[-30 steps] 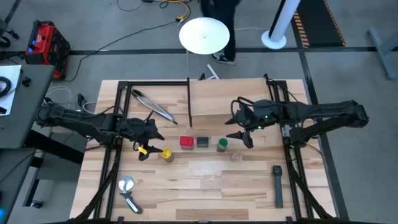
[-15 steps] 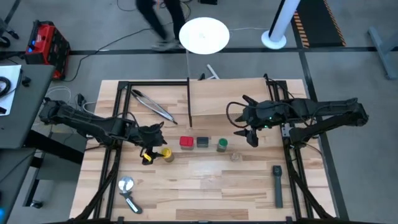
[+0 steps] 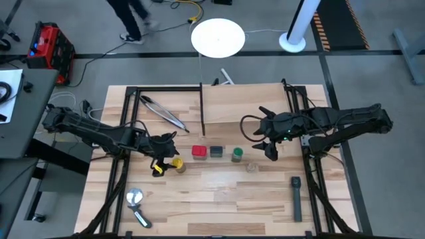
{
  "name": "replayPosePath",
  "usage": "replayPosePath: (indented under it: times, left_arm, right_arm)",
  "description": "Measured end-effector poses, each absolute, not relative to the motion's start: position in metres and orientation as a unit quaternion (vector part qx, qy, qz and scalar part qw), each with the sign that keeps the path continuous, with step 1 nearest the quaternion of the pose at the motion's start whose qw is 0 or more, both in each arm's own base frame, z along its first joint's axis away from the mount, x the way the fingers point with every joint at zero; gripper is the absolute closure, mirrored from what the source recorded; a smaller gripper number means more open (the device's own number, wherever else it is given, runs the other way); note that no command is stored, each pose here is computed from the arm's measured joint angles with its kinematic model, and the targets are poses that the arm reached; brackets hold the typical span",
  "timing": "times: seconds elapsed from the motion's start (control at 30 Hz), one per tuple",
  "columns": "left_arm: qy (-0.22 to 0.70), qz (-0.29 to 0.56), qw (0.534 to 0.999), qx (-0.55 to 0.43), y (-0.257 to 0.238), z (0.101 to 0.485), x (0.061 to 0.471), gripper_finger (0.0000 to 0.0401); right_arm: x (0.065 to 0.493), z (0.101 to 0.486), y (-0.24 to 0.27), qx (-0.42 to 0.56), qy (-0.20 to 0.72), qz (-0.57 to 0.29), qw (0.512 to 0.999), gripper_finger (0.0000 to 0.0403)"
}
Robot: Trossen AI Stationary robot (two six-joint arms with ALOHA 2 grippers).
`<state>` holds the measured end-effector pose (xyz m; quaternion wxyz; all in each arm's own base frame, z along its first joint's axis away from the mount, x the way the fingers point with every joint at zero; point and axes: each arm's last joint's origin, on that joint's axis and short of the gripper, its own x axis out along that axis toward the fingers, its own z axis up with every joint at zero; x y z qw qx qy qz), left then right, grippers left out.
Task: Shelf spices
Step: Put the yellow seasoning bottle on the shelf
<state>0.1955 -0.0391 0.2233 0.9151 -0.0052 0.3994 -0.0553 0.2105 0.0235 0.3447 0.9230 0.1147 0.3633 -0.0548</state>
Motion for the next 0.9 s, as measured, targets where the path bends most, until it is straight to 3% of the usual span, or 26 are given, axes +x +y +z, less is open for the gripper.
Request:
replayPosePath:
  times: [0.9]
  left_arm:
    - [0.427,-0.089,0.9,-0.003,-0.047,0.196,0.222,0.0125]
  right_arm:
    - [0.211,0.344,0.025,0.118,0.363,-0.054,0.923,0.0126]
